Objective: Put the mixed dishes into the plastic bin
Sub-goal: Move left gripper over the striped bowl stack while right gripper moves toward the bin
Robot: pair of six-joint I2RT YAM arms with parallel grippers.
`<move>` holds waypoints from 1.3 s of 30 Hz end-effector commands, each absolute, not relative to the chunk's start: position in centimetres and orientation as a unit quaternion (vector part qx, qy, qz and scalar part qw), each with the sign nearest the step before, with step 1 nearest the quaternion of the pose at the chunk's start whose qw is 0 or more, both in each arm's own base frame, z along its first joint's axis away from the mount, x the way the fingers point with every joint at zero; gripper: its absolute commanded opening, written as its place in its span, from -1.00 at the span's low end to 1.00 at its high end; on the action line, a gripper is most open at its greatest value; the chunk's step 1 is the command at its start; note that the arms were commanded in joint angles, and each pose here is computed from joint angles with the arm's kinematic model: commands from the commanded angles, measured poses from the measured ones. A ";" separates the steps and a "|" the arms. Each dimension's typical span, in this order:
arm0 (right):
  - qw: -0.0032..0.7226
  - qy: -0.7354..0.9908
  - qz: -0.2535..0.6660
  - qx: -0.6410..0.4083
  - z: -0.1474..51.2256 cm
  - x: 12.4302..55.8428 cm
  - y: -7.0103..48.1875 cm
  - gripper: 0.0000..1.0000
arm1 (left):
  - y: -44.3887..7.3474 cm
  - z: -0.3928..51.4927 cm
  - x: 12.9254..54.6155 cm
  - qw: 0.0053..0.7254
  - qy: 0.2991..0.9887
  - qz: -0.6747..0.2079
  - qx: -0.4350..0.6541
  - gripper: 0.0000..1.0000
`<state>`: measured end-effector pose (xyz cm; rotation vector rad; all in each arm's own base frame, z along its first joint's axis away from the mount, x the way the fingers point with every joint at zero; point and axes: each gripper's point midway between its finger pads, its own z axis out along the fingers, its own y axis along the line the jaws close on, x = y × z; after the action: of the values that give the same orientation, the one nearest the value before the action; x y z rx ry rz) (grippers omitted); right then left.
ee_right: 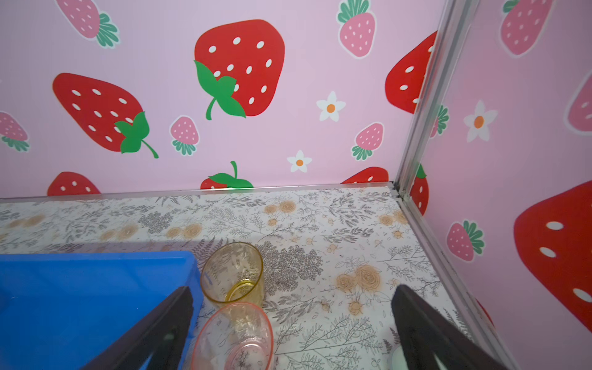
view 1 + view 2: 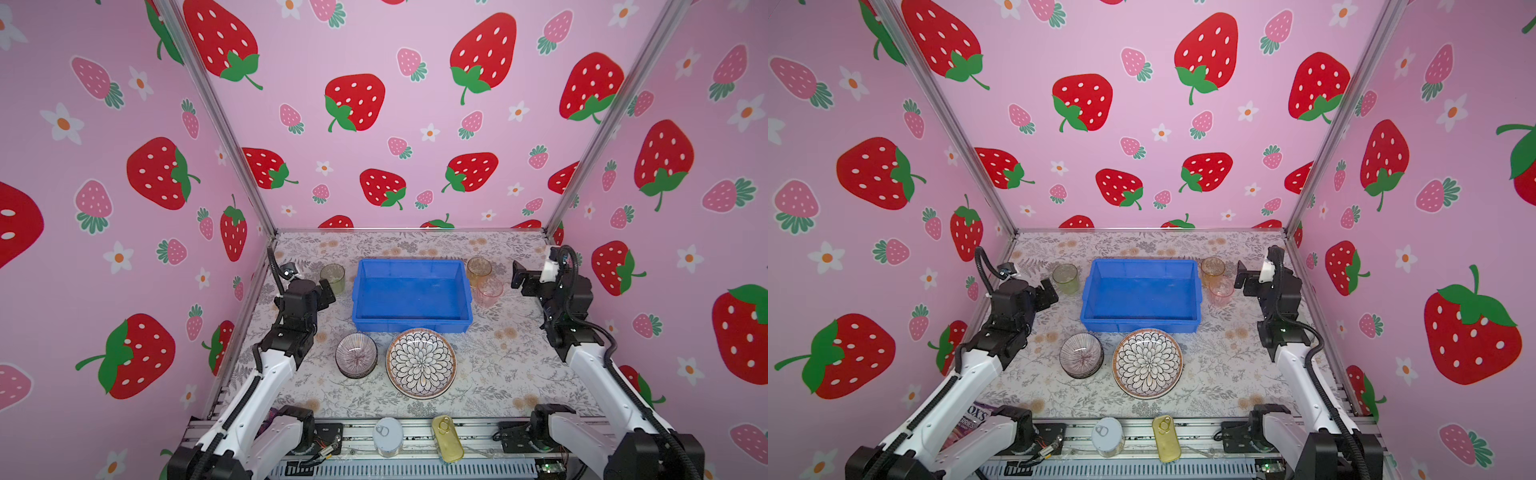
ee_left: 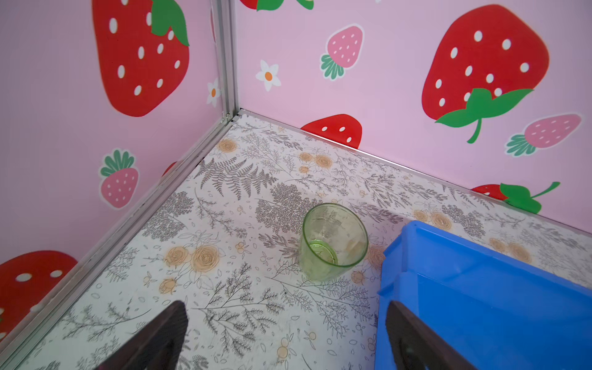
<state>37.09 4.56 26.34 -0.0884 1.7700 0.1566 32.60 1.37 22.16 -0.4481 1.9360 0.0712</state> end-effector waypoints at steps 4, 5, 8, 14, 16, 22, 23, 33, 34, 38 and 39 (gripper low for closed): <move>0.560 0.816 0.136 -0.043 24.5 35.3 7.0 0.99 | 1.3 23.1 29.6 0.537 0.819 0.001 -0.204 0.98; 0.561 0.815 0.139 -0.046 24.8 35.1 7.2 0.99 | 1.1 23.3 29.4 0.538 0.818 -0.005 -0.203 0.98; 0.563 0.814 0.135 -0.047 24.9 34.7 7.0 0.99 | 0.4 24.5 29.2 0.554 0.811 -0.030 -0.187 0.98; 0.556 0.821 0.125 -0.035 24.8 33.9 6.5 0.99 | 0.4 25.4 28.4 0.554 0.808 -0.042 -0.196 0.98; 0.559 0.820 0.123 -0.031 24.8 33.6 6.2 0.99 | 0.3 25.6 28.2 0.549 0.811 -0.045 -0.197 0.98; 0.579 0.807 0.116 0.023 24.6 32.7 4.7 0.99 | 0.2 25.5 27.7 0.519 0.832 -0.038 -0.193 0.98; 0.581 0.805 0.118 0.024 24.7 32.7 4.8 0.99 | 0.2 25.5 27.7 0.515 0.834 -0.035 -0.193 0.98; 0.561 0.812 0.160 -0.028 23.9 32.4 7.0 0.99 | -0.3 26.2 27.6 0.496 0.850 -0.033 -0.174 0.98; 0.558 0.813 0.164 -0.029 23.8 32.3 7.2 0.99 | -0.4 26.3 27.7 0.497 0.850 -0.036 -0.172 0.98; 0.533 0.831 0.152 -0.035 22.6 32.2 7.0 0.99 | -0.4 26.5 27.8 0.495 0.851 -0.035 -0.171 0.98; 0.528 0.835 0.150 -0.038 22.3 32.2 7.1 1.00 | -0.2 26.7 27.7 0.492 0.853 -0.030 -0.173 0.98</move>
<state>32.50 6.67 22.98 -0.0488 1.9512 0.3545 27.86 -0.35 24.99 -0.4183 2.0838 -0.0760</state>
